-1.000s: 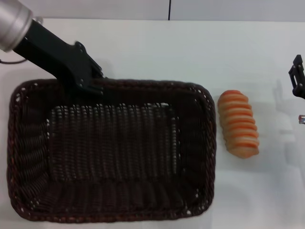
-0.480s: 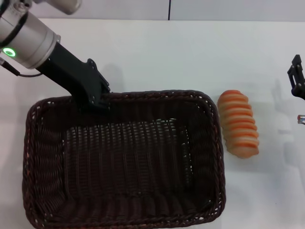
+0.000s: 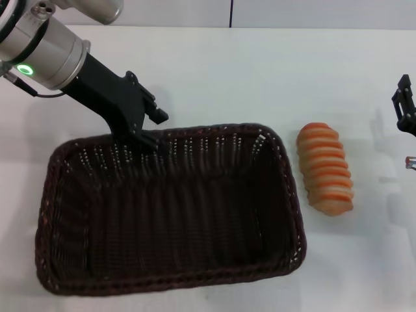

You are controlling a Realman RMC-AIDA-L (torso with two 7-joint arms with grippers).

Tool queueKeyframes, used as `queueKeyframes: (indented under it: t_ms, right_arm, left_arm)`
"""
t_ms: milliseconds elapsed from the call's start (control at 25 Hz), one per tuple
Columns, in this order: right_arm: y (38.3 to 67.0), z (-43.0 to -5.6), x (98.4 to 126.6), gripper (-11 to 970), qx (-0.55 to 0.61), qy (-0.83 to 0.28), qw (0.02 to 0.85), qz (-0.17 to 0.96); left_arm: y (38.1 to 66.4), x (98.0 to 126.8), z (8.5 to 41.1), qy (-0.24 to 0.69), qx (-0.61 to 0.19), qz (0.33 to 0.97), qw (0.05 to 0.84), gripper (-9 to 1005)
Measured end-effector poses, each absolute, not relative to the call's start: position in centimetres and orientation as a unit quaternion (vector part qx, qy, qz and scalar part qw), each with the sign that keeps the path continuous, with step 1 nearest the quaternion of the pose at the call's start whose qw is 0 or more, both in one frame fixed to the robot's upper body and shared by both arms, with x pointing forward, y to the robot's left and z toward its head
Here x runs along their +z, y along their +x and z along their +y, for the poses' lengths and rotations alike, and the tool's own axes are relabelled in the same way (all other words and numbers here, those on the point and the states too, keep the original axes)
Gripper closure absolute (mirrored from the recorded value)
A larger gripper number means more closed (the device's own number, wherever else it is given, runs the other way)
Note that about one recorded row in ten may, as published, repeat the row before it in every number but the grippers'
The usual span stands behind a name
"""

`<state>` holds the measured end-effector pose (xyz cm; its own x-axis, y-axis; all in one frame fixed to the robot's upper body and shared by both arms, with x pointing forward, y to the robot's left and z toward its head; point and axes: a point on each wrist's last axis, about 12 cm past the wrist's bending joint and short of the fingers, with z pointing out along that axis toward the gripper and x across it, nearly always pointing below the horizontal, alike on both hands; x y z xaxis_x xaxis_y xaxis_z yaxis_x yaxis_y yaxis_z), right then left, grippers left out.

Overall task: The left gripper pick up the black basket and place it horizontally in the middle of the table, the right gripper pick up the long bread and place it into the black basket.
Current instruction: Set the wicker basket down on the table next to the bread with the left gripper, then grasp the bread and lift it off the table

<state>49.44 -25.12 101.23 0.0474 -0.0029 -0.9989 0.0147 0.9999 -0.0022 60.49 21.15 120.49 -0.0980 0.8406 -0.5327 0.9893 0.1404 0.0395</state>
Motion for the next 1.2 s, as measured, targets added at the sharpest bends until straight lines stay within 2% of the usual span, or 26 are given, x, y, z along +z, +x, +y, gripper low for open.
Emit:
queueKeyframes:
  t_ms: [160, 280, 320, 440, 480, 600, 680, 760, 880, 920, 1040, 1080, 1200]
  right_arm:
    - [49.4, -25.1, 101.2, 309, -0.006, 0.004, 0.724, 0.69]
    - [49.5, -25.1, 101.2, 309, -0.006, 0.004, 0.723, 0.691]
    - [49.5, -25.1, 101.2, 308, -0.006, 0.004, 0.723, 0.691]
    - [49.5, -25.1, 101.3, 308, -0.006, 0.003, 0.723, 0.69]
    - [49.6, -25.2, 101.3, 308, -0.006, 0.003, 0.724, 0.69]
    - [49.6, -25.2, 101.3, 308, -0.007, 0.003, 0.724, 0.689]
    - [49.8, -25.2, 101.3, 308, -0.008, 0.003, 0.723, 0.69]
    - [49.8, -25.3, 101.3, 308, -0.009, 0.003, 0.723, 0.691]
    - [49.9, -25.5, 101.3, 308, -0.012, 0.004, 0.724, 0.69]
    - [50.0, -25.5, 101.4, 308, -0.012, 0.004, 0.724, 0.69]
    - [50.0, -25.5, 101.4, 308, -0.012, 0.004, 0.724, 0.69]
    - [50.1, -25.4, 101.4, 308, -0.012, 0.003, 0.725, 0.689]
    - [50.2, -25.4, 101.5, 308, -0.011, 0.003, 0.725, 0.688]
  left_arm:
    - [60.8, 120.9, 21.2, 0.63, -0.16, 0.721, 0.24, 509]
    - [61.5, 122.4, 22.2, 0.599, -0.147, 0.721, 0.316, 428]
    - [61.5, 122.4, 22.2, 0.599, -0.147, 0.721, 0.316, 401]
    - [61.7, 123.5, 24.0, 0.55, -0.162, 0.718, 0.394, 320]
    - [61.9, 124.3, 25.9, 0.501, -0.177, 0.714, 0.455, 293]
    - [61.8, 124.6, 27.6, 0.458, -0.188, 0.712, 0.497, 183]
    - [61.5, 124.6, 30.5, 0.378, -0.194, 0.712, 0.56, 183]
    - [61.3, 124.5, 31.4, 0.348, -0.197, 0.709, 0.581, 183]
    - [60.5, 123.3, 35.1, 0.224, -0.217, 0.694, 0.649, 183]
    - [60.5, 123.3, 35.1, 0.224, -0.217, 0.694, 0.649, 183]
    - [59.9, 122.2, 37.3, 0.149, -0.226, 0.682, 0.679, 183]
    - [59.3, 121.4, 39.0, 0.098, -0.218, 0.674, 0.699, 183]
    - [58.3, 120.4, 40.8, 0.047, -0.2, 0.664, 0.719, 183]
